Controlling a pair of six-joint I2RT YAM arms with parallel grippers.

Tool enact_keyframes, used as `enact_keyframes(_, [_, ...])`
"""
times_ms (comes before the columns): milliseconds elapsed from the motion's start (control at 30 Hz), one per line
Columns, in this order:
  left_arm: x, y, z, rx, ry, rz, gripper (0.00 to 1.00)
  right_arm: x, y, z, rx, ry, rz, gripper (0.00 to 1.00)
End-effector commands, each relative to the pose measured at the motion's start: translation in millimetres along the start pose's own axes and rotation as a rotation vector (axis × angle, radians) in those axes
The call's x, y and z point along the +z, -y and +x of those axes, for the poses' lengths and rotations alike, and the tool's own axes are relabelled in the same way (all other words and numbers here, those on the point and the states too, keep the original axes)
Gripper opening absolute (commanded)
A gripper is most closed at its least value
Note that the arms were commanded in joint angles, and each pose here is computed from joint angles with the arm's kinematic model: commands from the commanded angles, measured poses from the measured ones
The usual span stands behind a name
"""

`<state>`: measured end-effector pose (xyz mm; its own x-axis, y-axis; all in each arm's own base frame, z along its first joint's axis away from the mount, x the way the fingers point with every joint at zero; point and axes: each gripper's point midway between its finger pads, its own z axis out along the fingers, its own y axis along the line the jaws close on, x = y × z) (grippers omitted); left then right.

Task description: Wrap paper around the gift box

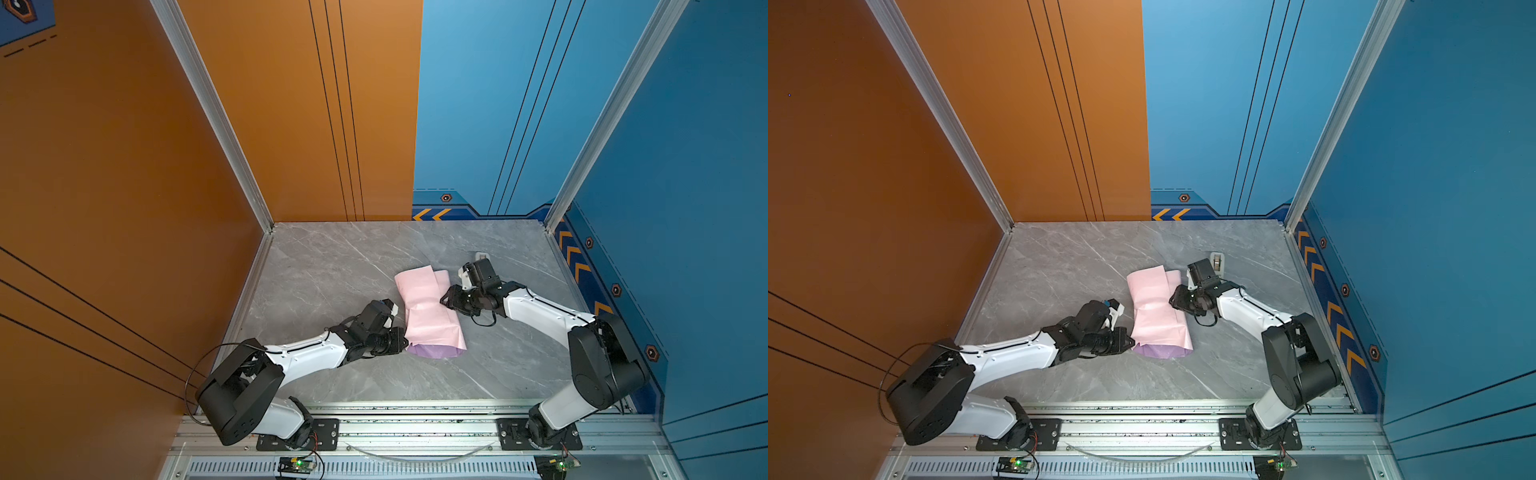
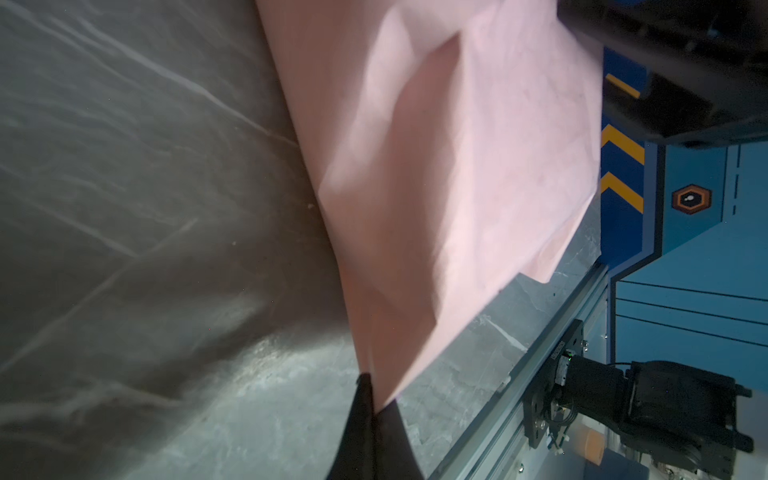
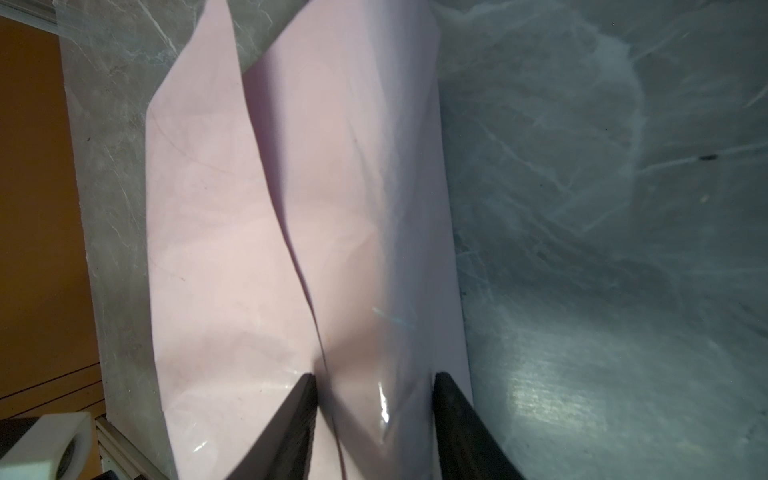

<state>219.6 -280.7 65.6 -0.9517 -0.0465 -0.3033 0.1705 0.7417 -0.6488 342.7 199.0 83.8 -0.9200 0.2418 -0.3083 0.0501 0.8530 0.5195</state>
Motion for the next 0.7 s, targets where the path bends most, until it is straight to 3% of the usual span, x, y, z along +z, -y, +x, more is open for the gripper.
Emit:
enact_keyframes(0, [1.7, -1.3, 14.0, 0.064, -0.033, -0.015, 0.02, 5.6, 20.6, 10.2, 0.034, -0.023, 0.082, 0.47])
enact_keyframes(100, [1.4, 0.3, 12.4, 0.094, -0.041, -0.039, 0.22, 5.1, 17.5, 10.5, 0.028, -0.025, 0.076, 0.47])
enact_keyframes(167, [-5.2, 3.7, 2.3, 0.094, 0.0, -0.03, 0.29, 3.8, 13.9, 9.7, 0.02, -0.021, 0.065, 0.47])
enact_keyframes(300, [-27.1, 9.0, -31.4, 0.056, 0.119, 0.008, 0.6, 1.8, 8.2, 9.5, 0.009, -0.02, 0.044, 0.47])
enact_keyframes(500, [-44.4, 15.5, -79.1, -0.025, 0.248, 0.084, 0.64, 1.4, 7.9, 12.2, 0.004, -0.024, 0.043, 0.47])
enact_keyframes(667, [-30.8, 22.2, -95.1, -0.049, 0.231, 0.109, 0.65, 0.2, 4.5, 13.0, 0.003, -0.027, 0.029, 0.47])
